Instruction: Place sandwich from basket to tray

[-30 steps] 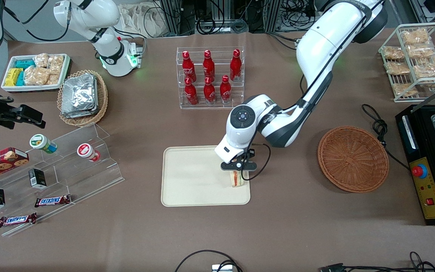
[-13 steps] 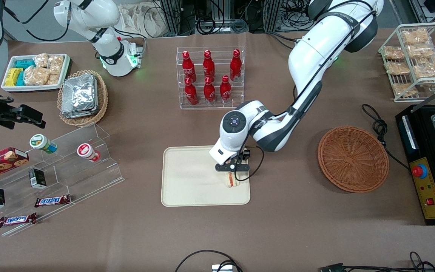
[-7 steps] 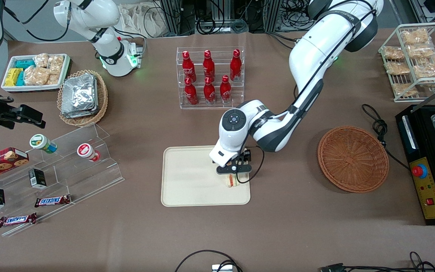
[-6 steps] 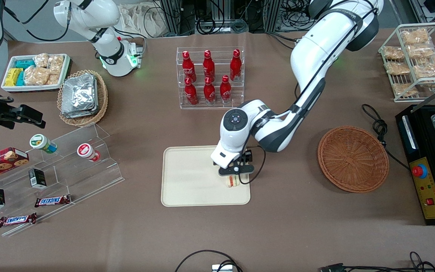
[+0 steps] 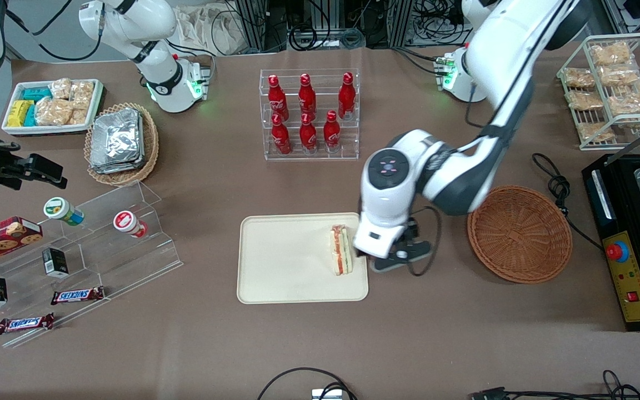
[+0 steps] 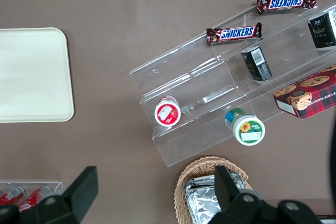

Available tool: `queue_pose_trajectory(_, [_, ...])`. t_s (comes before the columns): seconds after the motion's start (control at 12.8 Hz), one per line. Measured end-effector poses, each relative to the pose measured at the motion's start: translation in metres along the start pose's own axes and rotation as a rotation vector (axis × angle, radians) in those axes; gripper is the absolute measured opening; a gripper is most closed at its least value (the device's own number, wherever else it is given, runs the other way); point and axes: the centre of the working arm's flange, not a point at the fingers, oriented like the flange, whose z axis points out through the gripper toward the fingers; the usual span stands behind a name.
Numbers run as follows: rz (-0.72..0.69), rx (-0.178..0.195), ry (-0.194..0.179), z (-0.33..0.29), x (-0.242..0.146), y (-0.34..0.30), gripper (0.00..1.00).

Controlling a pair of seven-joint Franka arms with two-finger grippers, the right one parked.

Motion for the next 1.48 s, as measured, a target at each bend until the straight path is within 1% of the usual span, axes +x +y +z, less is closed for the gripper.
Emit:
queue_pose_trajectory(0.16, [-0.072,0.025,0.013,-0.024,0.035,-0.040,1.00])
queue_pose_trajectory(0.23, [-0.095,0.021,0.006,-0.034,0.049,-0.058,1.00])
queue_pose_trajectory(0.39, [-0.082,-0.005,-0.038,-0.054,0.069,-0.088,1.00])
queue_pose_trajectory(0.55, [-0.051,-0.007,-0.081,-0.072,0.082,-0.119,1.00])
queue_pose_trajectory(0.7, [-0.033,-0.030,-0.120,-0.090,0.096,-0.151,1.00])
queue_pose_trajectory(0.94, [0.053,-0.017,-0.184,-0.111,0.111,-0.196,1.00])
queue_pose_trajectory(1.01, [0.070,-0.029,-0.200,-0.117,0.116,-0.207,1.00])
queue_pose_trajectory(1.09, [0.090,-0.047,-0.207,-0.123,0.120,-0.216,1.00])
queue_pose_trajectory(1.25, [0.125,-0.059,-0.206,-0.133,0.129,-0.240,1.00])
queue_pose_trajectory(1.32, [0.139,-0.072,-0.207,-0.140,0.134,-0.256,1.00])
queue_pose_trajectory(1.4, [0.163,-0.080,-0.203,-0.149,0.136,-0.274,1.00])
queue_pose_trajectory(1.48, [0.201,-0.080,-0.193,-0.159,0.135,-0.294,1.00])
